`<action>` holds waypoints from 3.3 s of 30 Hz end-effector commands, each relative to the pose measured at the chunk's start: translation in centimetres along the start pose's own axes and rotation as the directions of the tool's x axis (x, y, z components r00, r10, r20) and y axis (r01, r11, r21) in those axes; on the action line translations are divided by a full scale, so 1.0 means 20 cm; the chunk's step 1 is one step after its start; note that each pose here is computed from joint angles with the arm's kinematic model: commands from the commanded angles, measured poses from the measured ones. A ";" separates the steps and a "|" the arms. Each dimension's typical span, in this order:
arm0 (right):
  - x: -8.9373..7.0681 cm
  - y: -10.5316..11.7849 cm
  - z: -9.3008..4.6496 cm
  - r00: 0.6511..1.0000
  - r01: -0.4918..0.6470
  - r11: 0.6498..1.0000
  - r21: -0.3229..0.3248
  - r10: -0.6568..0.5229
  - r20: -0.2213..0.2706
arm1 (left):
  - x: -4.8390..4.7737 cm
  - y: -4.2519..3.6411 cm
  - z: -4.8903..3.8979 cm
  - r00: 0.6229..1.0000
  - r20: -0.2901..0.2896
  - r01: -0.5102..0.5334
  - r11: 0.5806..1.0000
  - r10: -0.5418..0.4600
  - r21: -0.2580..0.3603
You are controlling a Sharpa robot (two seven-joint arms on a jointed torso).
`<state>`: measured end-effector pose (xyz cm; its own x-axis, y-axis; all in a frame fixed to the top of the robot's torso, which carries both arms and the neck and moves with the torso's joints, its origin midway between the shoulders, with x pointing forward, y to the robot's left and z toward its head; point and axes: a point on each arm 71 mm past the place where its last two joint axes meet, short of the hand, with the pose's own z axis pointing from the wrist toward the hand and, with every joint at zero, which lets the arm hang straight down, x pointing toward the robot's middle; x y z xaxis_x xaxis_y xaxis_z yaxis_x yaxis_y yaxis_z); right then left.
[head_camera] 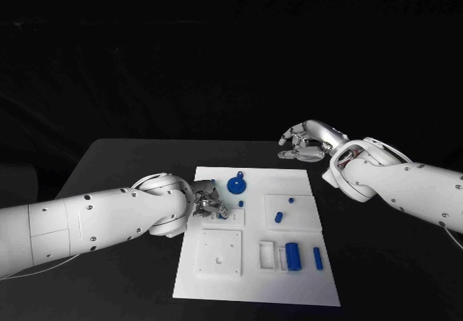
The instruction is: Assemble the parts on the task board
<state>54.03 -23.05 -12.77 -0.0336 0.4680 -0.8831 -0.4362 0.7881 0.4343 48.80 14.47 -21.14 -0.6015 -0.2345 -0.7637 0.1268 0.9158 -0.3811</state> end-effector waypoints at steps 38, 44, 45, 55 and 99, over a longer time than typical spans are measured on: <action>0.02 0.01 0.01 1.000 0.011 1.000 -0.009 -0.011 -0.028 | 0.033 0.007 0.032 0.995 -0.086 -0.049 0.999 0.047 -0.023; 0.02 0.01 0.01 0.999 0.012 1.000 -0.009 -0.012 -0.030 | 0.040 -0.004 0.042 0.992 -0.110 -0.065 0.998 0.062 -0.026; 0.02 0.01 0.01 0.999 0.012 1.000 -0.010 -0.012 -0.031 | 0.042 -0.006 0.043 0.991 -0.116 -0.068 0.997 0.065 -0.026; 0.02 0.02 0.02 0.999 0.012 1.000 -0.011 -0.012 -0.037 | 0.049 -0.012 0.049 0.987 -0.143 -0.076 0.997 0.071 -0.028; 0.04 0.02 0.03 0.999 0.011 1.000 -0.009 -0.012 -0.045 | -0.120 -0.104 0.076 0.941 -0.336 -0.070 0.996 0.046 -0.061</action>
<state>54.36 -22.25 -13.04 -0.0598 0.4516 -0.8902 -0.4384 0.7893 0.4298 51.41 12.71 -19.26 -0.7939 -0.1087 -0.5982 0.1074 0.9434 -0.3139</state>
